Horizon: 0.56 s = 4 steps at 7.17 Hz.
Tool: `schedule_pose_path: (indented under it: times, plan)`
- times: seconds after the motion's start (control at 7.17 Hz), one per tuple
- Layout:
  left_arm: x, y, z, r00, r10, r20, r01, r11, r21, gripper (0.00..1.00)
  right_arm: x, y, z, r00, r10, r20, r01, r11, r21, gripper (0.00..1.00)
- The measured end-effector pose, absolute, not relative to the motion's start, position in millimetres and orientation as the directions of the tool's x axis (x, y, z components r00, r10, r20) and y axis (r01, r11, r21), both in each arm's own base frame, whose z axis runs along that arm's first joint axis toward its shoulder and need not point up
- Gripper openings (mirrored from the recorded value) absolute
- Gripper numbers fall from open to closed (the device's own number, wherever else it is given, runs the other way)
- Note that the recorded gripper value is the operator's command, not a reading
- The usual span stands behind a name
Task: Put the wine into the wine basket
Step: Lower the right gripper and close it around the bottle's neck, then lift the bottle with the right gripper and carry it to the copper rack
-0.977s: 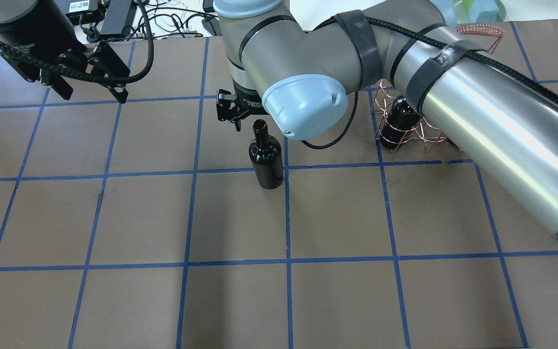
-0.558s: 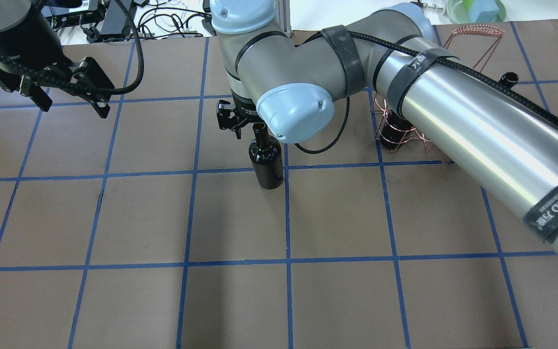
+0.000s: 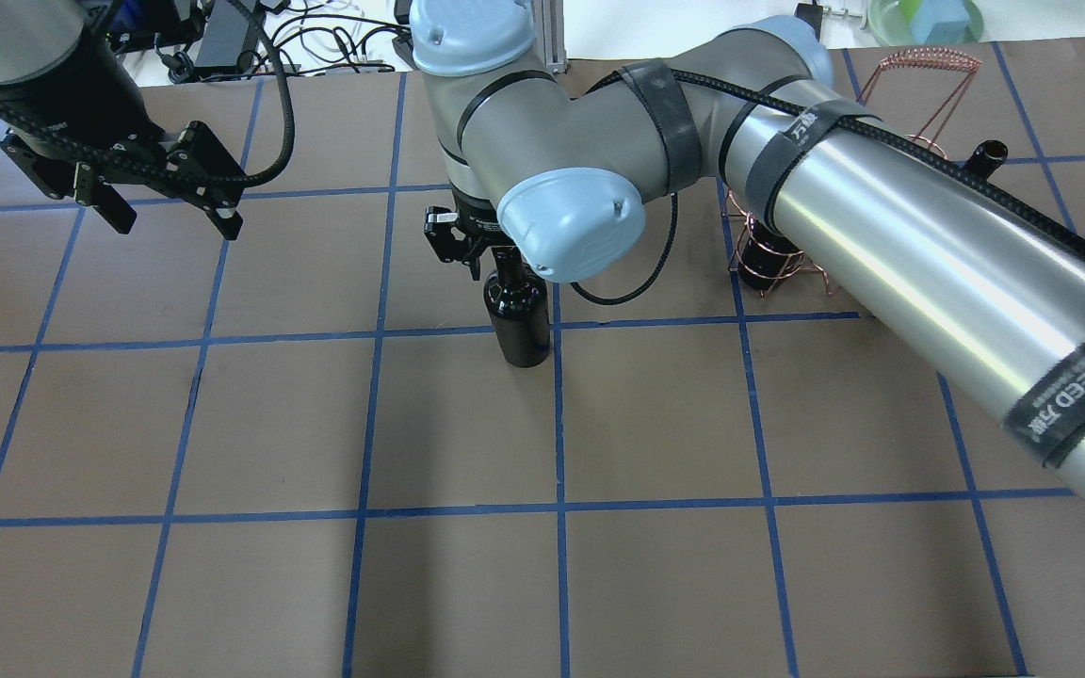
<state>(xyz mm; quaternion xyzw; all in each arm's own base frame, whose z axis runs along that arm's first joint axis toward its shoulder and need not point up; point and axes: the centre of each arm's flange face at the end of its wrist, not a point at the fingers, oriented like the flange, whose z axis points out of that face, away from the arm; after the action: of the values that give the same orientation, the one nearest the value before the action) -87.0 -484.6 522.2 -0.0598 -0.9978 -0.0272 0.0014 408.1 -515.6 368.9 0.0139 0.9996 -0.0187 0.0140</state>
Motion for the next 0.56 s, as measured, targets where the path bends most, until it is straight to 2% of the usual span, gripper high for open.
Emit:
schedule_pose_path:
  times: [0.14, 0.28, 0.42, 0.56]
  plan:
    - [-87.2, -484.3, 518.5, -0.993, 0.119, 0.008, 0.119, 0.991, 0.058, 1.00, 408.3, -515.7, 368.6, -0.999, 0.027, -0.030, 0.028, 0.999, -0.036, 0.51]
    - [-87.5, -484.4, 517.5, -0.993, 0.118, 0.007, 0.119, 0.991, 0.056, 1.00, 408.4, -515.7, 368.2, -0.999, 0.028, -0.030, 0.029, 0.999, -0.035, 0.33]
    - [-87.7, -484.9, 517.3, -0.993, 0.117, 0.007, 0.117, 0.992, 0.052, 1.00, 408.4, -515.6, 368.0, -0.999, 0.030, -0.030, 0.031, 0.999, -0.033, 0.05]
    - [-88.1, -484.9, 517.4, -0.993, 0.116, 0.006, 0.116, 0.992, 0.050, 1.00, 408.5, -515.3, 368.1, -0.999, 0.031, -0.032, 0.032, 0.999, -0.031, 0.00]
